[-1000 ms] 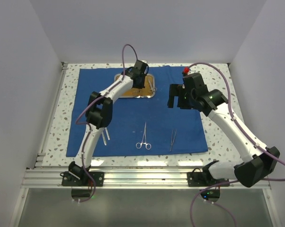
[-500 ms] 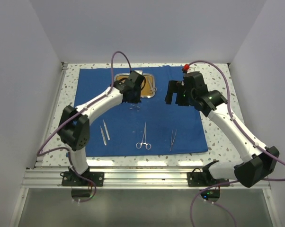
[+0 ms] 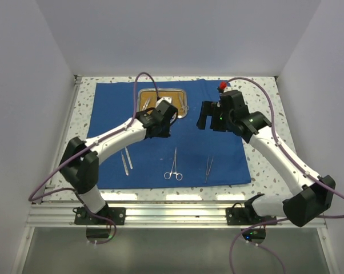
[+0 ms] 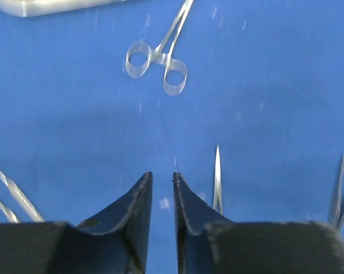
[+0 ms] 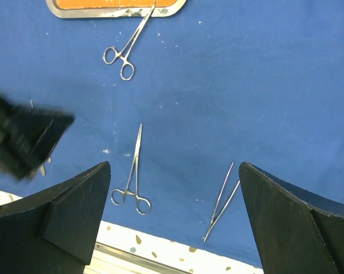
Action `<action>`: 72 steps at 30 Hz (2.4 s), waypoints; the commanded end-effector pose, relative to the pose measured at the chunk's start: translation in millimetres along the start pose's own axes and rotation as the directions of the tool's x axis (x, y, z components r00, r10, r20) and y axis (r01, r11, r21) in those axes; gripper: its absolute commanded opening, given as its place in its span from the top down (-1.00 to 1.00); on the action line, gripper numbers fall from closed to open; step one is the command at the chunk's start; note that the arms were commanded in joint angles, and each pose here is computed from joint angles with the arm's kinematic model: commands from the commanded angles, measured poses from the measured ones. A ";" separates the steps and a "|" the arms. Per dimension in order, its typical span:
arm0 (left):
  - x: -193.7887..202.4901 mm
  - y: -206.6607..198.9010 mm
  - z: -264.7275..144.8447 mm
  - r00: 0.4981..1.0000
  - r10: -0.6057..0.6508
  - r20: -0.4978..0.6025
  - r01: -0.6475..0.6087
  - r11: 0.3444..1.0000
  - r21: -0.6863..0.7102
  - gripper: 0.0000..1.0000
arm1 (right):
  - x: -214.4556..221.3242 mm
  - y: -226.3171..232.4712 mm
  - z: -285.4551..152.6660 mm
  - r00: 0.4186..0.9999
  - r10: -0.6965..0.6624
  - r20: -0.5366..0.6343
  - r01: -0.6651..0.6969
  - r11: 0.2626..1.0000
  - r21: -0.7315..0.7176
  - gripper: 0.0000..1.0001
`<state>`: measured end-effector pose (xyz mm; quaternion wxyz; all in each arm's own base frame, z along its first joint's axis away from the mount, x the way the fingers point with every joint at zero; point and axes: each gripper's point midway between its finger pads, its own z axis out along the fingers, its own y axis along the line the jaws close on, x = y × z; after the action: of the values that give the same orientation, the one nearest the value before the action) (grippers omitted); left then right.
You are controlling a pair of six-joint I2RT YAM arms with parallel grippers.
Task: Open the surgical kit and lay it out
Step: Pick up the medical item from the surgical kit.
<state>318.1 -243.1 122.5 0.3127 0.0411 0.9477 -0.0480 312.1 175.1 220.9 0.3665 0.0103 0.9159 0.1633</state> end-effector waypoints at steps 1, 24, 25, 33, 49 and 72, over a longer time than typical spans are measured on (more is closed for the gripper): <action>-58.9 -8.5 23.5 0.986 0.064 0.155 -0.063 0.998 -0.016 0.47 | -10.6 6.9 -24.2 0.998 0.020 0.055 -0.017 0.999 -0.048 -0.97; -93.7 -41.1 164.7 0.969 0.232 0.083 -0.240 0.964 0.115 -0.02 | -7.0 -30.7 -47.7 0.999 -0.014 0.049 0.007 0.990 0.144 -0.97; -91.4 -40.4 165.5 0.970 0.232 0.076 -0.240 0.964 0.114 -0.01 | -7.4 -30.5 -47.0 0.999 -0.016 0.049 0.009 0.989 0.144 -0.97; -78.3 -29.8 157.1 0.975 0.214 0.055 -0.218 0.971 0.095 0.07 | -6.9 -27.1 -29.7 0.999 -0.019 0.028 0.015 0.990 0.139 -0.97; -21.7 -9.9 179.2 0.976 0.175 -0.133 -0.159 0.980 0.123 1.00 | -12.5 -20.2 -15.1 0.999 -0.035 0.018 0.032 0.993 0.111 -0.97; -105.8 -12.3 6.8 0.995 -0.040 0.092 0.035 0.998 0.059 1.00 | -4.7 -11.8 -25.7 0.999 -0.013 0.052 0.012 1.000 0.018 -0.97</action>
<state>431.3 -262.0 153.6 0.3444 0.0581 0.9336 -0.0801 302.4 154.0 219.0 0.3649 0.0129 0.9220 0.1287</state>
